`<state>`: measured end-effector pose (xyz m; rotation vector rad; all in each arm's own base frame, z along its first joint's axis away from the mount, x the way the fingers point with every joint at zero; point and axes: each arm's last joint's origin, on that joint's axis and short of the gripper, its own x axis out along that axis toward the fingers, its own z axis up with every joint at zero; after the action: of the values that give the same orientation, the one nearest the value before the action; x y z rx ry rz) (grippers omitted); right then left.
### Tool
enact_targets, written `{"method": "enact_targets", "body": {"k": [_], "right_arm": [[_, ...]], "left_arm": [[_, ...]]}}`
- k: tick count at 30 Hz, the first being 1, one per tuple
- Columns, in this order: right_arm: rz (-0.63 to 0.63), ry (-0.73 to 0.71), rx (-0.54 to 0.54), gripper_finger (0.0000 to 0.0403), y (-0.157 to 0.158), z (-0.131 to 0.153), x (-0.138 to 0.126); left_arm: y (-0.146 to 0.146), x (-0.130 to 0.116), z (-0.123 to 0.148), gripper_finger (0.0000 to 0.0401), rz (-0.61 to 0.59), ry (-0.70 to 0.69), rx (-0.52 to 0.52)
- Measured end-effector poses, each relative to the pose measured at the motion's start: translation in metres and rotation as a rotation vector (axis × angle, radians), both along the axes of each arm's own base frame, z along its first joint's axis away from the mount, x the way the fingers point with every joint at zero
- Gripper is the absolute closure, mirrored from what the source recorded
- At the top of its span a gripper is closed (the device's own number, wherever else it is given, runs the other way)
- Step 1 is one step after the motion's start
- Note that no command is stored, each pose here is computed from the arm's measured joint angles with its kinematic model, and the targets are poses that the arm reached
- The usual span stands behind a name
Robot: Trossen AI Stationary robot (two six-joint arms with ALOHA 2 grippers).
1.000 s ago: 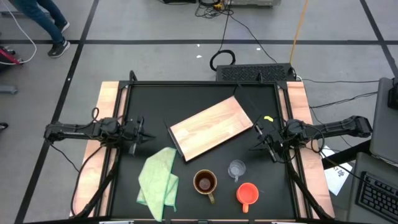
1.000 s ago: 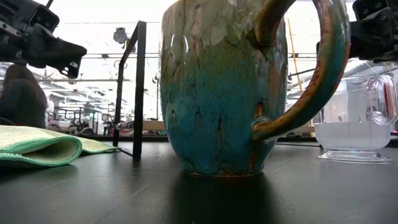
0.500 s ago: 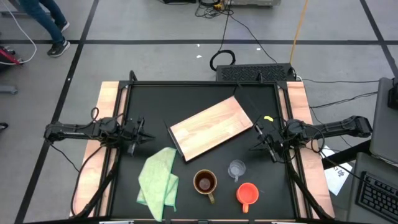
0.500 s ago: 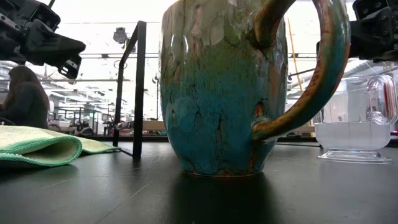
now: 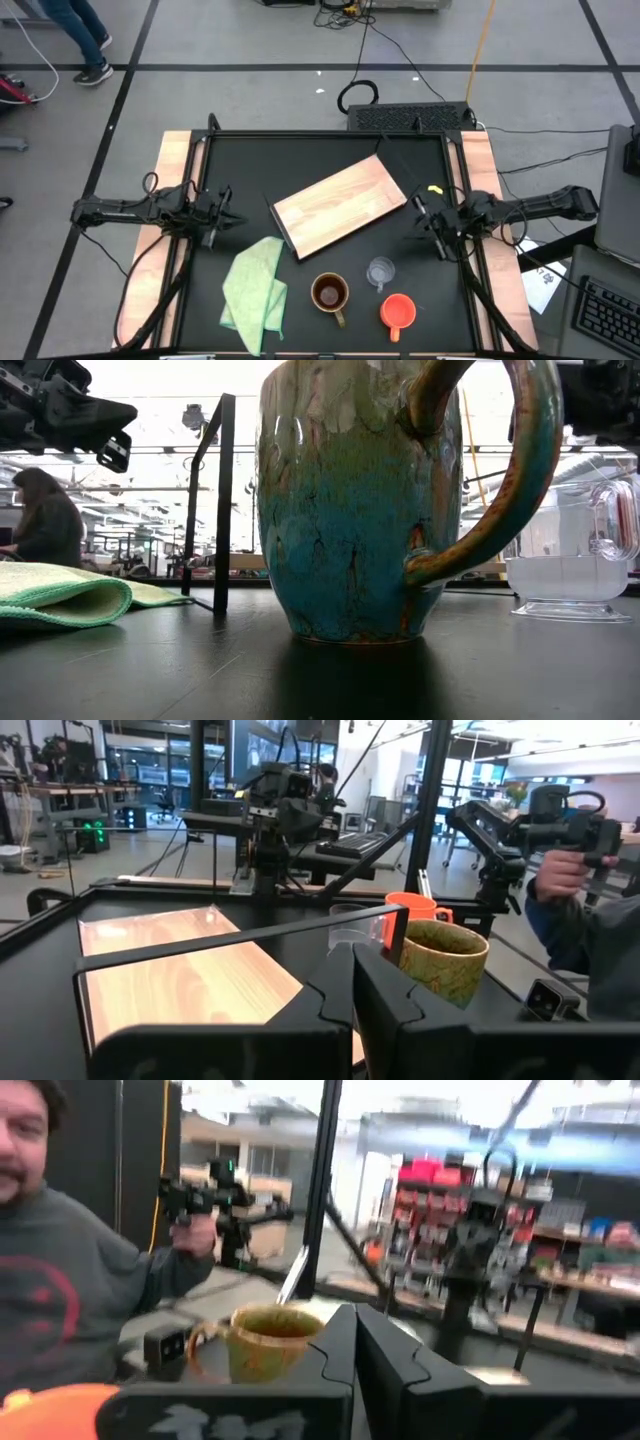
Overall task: Stack small to large cups/mugs on shelf
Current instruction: Put the green mug on the shelf
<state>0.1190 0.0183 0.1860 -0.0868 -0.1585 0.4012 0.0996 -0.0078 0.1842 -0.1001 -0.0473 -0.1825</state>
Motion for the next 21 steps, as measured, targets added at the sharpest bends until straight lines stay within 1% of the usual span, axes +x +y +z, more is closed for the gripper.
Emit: {"method": "enact_targets", "body": {"k": [4, 10, 21], "right_arm": [[-0.020, 0.004, 0.001, 0.0403, 0.000, 0.017, 0.005], [-0.021, 0.098, -0.002, 0.0403, 0.001, 0.034, 0.020], [-0.017, 0.225, -0.012, 0.0403, 0.004, 0.051, 0.060]], "left_arm": [[0.000, 0.000, 0.000, 0.0398, 0.010, 0.001, -0.005], [0.000, 0.000, 0.000, 0.0380, 0.011, 0.005, -0.009], [0.000, 0.000, 0.000, 0.0377, 0.013, 0.005, 0.000]]}}
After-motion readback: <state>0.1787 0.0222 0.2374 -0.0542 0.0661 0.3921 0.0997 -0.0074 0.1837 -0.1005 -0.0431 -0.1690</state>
